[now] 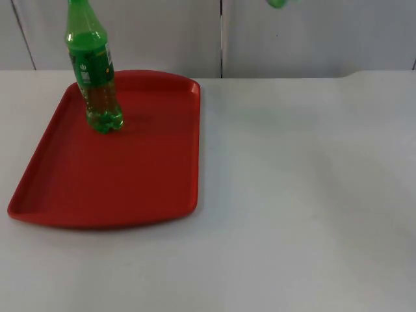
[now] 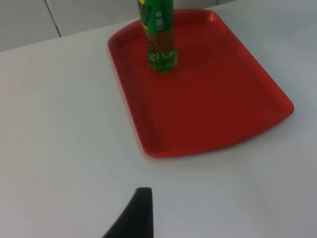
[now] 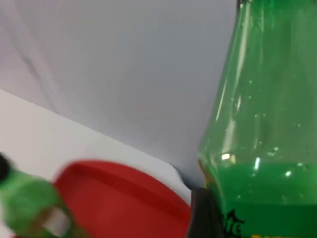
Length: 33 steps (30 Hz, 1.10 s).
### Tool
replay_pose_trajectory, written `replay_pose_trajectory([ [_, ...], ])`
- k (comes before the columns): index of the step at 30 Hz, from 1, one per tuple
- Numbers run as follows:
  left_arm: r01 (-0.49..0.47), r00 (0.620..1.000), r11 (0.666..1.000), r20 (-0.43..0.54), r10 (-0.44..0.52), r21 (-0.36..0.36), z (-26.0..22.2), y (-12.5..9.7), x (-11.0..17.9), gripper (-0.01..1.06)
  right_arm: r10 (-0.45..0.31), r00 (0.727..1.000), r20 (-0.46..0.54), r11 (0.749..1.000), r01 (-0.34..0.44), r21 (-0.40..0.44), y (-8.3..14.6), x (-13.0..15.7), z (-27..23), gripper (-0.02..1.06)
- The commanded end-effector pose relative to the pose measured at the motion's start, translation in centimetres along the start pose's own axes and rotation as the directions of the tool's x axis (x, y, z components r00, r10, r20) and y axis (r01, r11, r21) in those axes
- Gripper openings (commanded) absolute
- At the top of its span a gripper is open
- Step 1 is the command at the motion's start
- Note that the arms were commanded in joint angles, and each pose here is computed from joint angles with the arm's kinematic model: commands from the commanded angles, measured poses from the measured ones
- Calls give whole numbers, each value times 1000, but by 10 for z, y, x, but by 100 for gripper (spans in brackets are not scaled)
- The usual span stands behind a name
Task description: Place the bottle upright on the tray.
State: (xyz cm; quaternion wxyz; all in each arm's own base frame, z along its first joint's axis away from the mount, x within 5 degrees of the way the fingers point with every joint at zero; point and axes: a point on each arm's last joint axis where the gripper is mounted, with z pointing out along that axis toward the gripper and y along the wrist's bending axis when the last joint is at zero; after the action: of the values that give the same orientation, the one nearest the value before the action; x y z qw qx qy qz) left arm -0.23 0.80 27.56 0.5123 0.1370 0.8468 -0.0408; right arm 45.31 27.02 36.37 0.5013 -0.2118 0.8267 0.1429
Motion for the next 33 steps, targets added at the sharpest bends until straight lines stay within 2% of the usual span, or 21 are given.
replay_pose_trajectory([
  [1, -1, 1000, 1000, 2, 1, -2, 1, 1, 1, 105, -37, 994, 107, 998, 42, -45, 28, -16, -14, 0],
  [4, -1, 1000, 1000, 2, 1, -2, 1, 1, 1, 105, -52, 984, 173, 992, 70, -101, 60, -21, -19, 0],
  [5, -1, 1000, 1000, 2, 1, -2, 1, 1, 1, 105, -52, 984, 173, 992, 70, -101, 60, -21, -19, 0],
  [9, -1, 1000, 1000, 2, 1, -2, 1, 1, 1, 105, -63, 969, 237, 981, 104, -165, 98, -23, -26, 0],
  [17, -1, 1000, 1000, 2, 1, -2, 1, 1, 1, 105, -58, 942, 331, 966, 137, -221, 132, -27, -35, 0],
  [19, -1, 1000, 1000, 2, 1, -2, 1, 1, 1, 105, -59, 937, 345, 965, 142, -222, 134, -28, -36, 0],
  [24, -1, 1000, 1000, 2, 1, -2, 1, 1, 1, 105, -86, 893, 441, 954, 200, -221, 154, -31, -43, 0],
  [25, -1, 1000, 1000, 2, 1, -2, 1, 1, 1, 105, -86, 893, 441, 954, 200, -221, 154, -31, -43, 0],
  [28, -1, 1000, 1000, 2, 1, -2, 1, 1, 1, 105, -78, 870, 488, 945, 221, -242, 169, -24, -39, 0],
  [31, -1, 1000, 1000, 2, 1, -2, 1, 1, 1, 105, -89, 864, 495, 940, 237, -245, 175, -16, -33, 0],
  [33, -1, 1000, 1000, 2, 1, -2, 1, 1, 1, 105, -88, 851, 517, 938, 246, -246, 176, -7, -25, 0],
])
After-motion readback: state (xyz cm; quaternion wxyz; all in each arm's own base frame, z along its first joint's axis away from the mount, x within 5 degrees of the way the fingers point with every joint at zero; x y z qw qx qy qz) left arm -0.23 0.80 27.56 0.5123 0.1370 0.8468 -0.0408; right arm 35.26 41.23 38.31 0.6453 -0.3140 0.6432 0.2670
